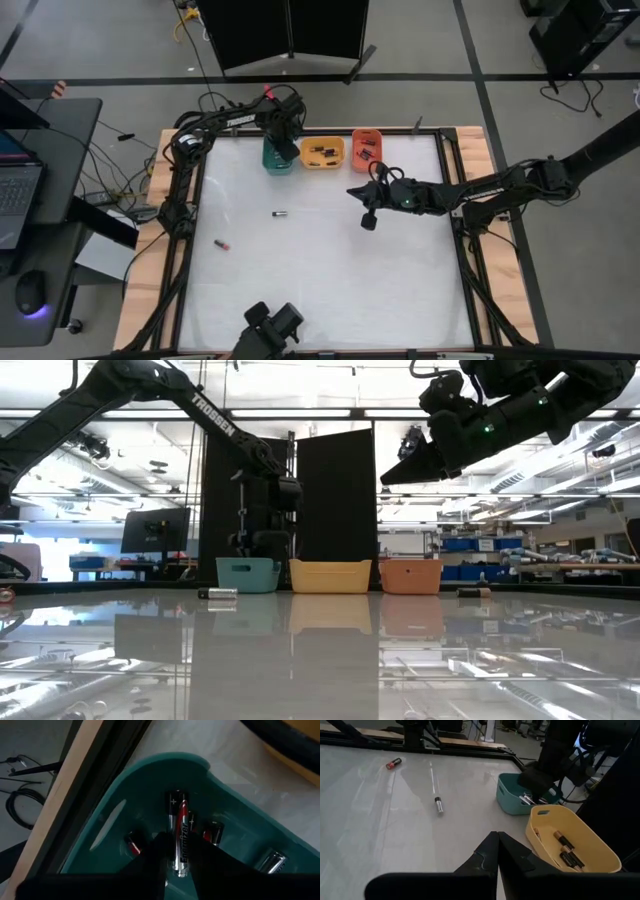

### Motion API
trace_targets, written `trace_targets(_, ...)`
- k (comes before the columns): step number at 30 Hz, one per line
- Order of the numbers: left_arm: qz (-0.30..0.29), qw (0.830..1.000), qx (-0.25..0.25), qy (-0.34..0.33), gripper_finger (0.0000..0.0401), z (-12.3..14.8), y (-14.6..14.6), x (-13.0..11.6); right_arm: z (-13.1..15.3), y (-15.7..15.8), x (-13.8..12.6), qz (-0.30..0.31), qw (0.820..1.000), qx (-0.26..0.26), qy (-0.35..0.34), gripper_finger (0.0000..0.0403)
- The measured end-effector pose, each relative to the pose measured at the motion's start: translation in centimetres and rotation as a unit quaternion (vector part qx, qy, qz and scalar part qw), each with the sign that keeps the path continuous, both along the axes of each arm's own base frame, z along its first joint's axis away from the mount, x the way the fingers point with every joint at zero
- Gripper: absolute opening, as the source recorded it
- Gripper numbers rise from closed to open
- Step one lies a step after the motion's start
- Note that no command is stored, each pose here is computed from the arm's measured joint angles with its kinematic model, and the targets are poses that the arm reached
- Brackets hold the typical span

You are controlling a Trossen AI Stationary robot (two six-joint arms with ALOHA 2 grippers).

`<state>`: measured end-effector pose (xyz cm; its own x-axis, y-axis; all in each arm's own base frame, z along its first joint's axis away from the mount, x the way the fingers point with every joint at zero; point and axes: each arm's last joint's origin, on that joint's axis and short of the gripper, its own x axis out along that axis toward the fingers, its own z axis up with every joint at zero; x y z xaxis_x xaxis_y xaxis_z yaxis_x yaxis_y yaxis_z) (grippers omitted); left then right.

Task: Sort batteries
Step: Put the silver battery into the green bin, then put the brown battery into the yellow bin

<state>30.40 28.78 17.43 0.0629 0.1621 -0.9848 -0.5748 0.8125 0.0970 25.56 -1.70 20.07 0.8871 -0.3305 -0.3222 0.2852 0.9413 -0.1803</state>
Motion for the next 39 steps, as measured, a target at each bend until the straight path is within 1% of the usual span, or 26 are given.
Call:
trace_targets(3, -0.004, 1.000, -0.003, 0.004, 0.0083, 0.0, -0.2, 0.1, 0.0, 0.0, 0.0, -0.001, 1.000, 0.002, -0.001, 0.0024)
trace_targets(6, -0.024, 1.000, -0.006, 0.015, 0.0084, 0.0, -0.6, 0.2, 0.2, 0.0, 0.1, -0.004, 1.000, 0.010, -0.016, 0.0030)
trace_targets(13, -0.035, 0.999, 0.019, 0.037, 0.0087, 0.1, -1.2, 0.8, 0.3, 0.0, 0.1, -0.003, 1.000, 0.009, -0.019, 0.0051)
trace_targets(20, -0.046, 0.998, 0.032, 0.026, 0.0088, 1.7, -1.3, 1.8, 0.3, 0.0, 0.1, -0.002, 1.000, 0.004, -0.017, 0.0095)
trace_targets(26, -0.050, 0.998, 0.031, 0.031, 0.0088, 2.4, -1.6, 2.0, 0.3, 0.0, 0.1, -0.001, 1.000, 0.003, -0.016, 0.0106)
trace_targets(30, -0.053, 0.997, 0.016, 0.059, 0.0085, 2.2, -2.0, 1.5, 0.2, 0.0, 0.1, 0.000, 1.000, 0.001, -0.013, 0.0095)
trace_targets(33, -0.052, 0.995, 0.030, 0.076, 0.0069, 2.5, -2.2, 1.2, 0.2, 0.0, 0.1, 0.000, 1.000, -0.001, -0.009, 0.0074)
trace_targets(36, -0.048, 0.996, 0.056, 0.054, 0.0040, 3.9, -2.7, 0.8, 0.1, 0.0, 0.0, 0.002, 1.000, -0.007, -0.002, 0.0039)
trace_targets(38, -0.037, 0.996, 0.076, 0.028, 0.0019, 4.8, -3.2, 0.4, 0.0, 0.0, 0.0, 0.005, 1.000, -0.014, 0.003, 0.0014)
trace_targets(39, -0.033, 0.995, 0.090, 0.010, 0.0011, 5.2, -3.6, 0.2, 0.0, 0.0, 0.0, 0.006, 1.000, -0.017, 0.007, 0.0010)
